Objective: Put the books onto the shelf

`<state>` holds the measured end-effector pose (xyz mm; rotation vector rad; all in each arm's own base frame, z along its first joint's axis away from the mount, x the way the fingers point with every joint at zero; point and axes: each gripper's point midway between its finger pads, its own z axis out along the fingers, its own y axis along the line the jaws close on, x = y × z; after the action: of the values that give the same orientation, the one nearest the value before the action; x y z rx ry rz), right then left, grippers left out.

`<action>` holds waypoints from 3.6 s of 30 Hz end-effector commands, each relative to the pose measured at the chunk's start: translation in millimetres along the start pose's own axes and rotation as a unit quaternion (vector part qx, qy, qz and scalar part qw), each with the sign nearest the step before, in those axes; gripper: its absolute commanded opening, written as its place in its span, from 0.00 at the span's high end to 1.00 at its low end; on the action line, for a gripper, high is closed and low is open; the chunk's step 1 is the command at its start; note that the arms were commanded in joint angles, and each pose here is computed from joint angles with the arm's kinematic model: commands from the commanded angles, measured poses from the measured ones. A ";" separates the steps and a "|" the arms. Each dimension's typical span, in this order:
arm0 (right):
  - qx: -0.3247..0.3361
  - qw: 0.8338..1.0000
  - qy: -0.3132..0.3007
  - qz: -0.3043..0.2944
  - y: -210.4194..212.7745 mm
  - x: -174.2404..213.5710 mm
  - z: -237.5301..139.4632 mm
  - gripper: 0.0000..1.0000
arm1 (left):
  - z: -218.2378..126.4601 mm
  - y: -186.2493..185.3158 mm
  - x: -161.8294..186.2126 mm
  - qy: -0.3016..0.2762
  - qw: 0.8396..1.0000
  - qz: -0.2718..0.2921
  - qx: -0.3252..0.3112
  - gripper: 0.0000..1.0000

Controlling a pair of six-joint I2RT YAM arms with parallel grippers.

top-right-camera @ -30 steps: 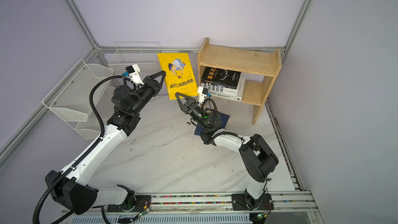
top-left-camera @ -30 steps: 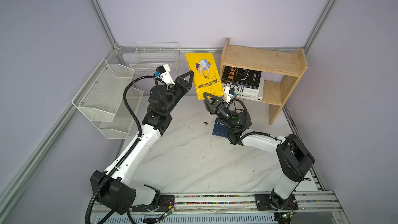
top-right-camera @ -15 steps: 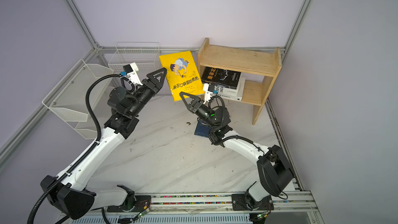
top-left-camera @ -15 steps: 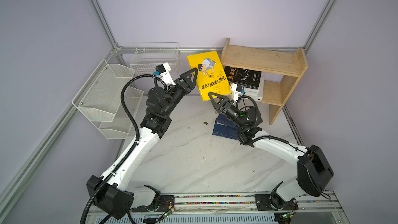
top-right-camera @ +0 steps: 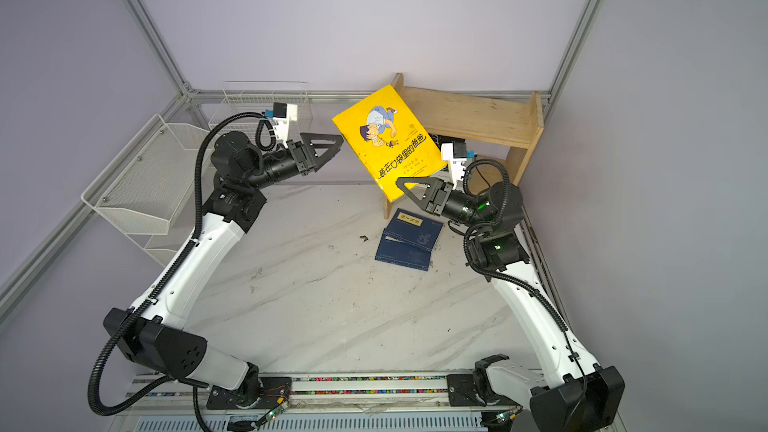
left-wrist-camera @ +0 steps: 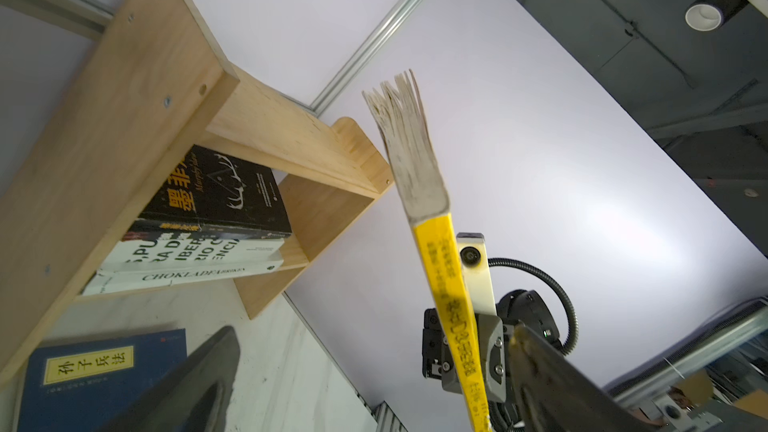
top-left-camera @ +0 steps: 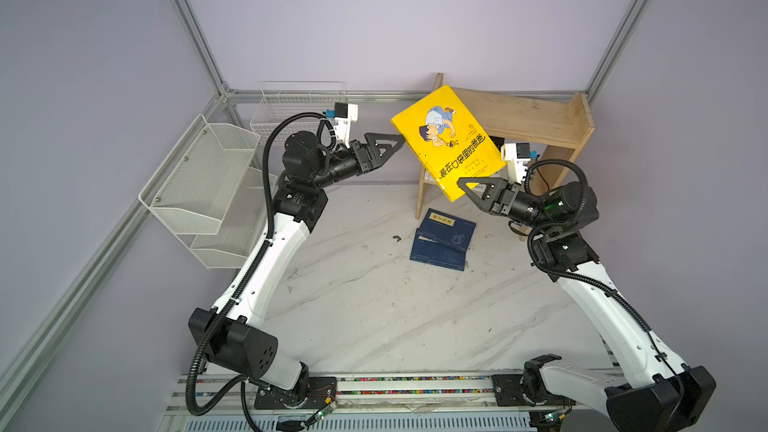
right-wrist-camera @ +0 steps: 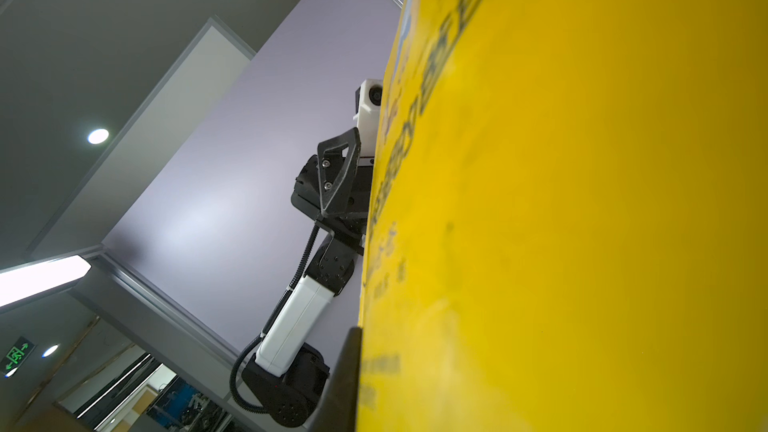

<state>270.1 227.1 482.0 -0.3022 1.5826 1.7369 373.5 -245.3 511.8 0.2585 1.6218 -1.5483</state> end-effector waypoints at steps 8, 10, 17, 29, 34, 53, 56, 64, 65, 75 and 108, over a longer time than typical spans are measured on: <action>-0.030 0.996 0.083 -0.013 13.6 11.3 5.3 0.89 | 0.5 -41.3 -11.0 0.018 0.998 0.004 0.065 0.33; -0.033 0.995 0.092 -0.020 12.3 11.2 7.4 0.89 | 4.7 -29.1 -8.9 0.025 0.998 -0.012 0.049 0.49; -0.015 0.996 0.089 -0.002 -15.2 9.2 14.8 0.86 | 9.4 -20.8 -10.9 0.018 0.998 -0.029 0.053 0.88; 0.041 0.987 -0.149 0.050 -63.4 -22.0 -15.9 0.47 | 16.1 -9.9 -12.2 -0.089 0.996 -0.010 -0.002 1.00; 0.027 0.985 -0.161 0.052 -56.6 -13.6 -26.1 0.44 | 22.9 -13.2 -11.5 -0.125 0.992 -0.017 0.011 1.00; -0.033 0.970 -0.225 0.084 -45.7 -18.7 -44.1 0.73 | 33.4 -27.4 16.5 -0.166 0.983 -0.049 0.063 1.00; -0.009 0.966 -0.244 0.085 -51.5 -20.6 -50.0 0.81 | 34.0 -25.7 22.6 -0.166 0.983 -0.055 0.062 1.00; 0.056 0.952 -0.286 0.096 -63.8 -13.4 -74.3 0.93 | 35.7 -6.0 37.5 -0.153 0.985 -0.077 0.025 0.79; 0.064 0.952 -0.284 0.097 -65.0 -10.8 -75.8 0.93 | 35.9 -1.8 39.9 -0.151 0.985 -0.079 0.017 0.74; 0.096 0.942 -0.314 0.064 -56.4 -19.5 -98.3 0.95 | -20.9 25.9 12.8 -0.185 0.974 -0.032 -0.123 0.19; 0.173 0.962 -0.198 -0.070 -132.5 -112.1 -68.9 0.95 | -14.1 92.8 26.7 -0.043 0.986 0.018 -0.157 0.01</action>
<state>425.5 104.9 391.6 0.3273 1.5997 1.2804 415.8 -220.6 375.8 -0.0991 1.8508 -1.2639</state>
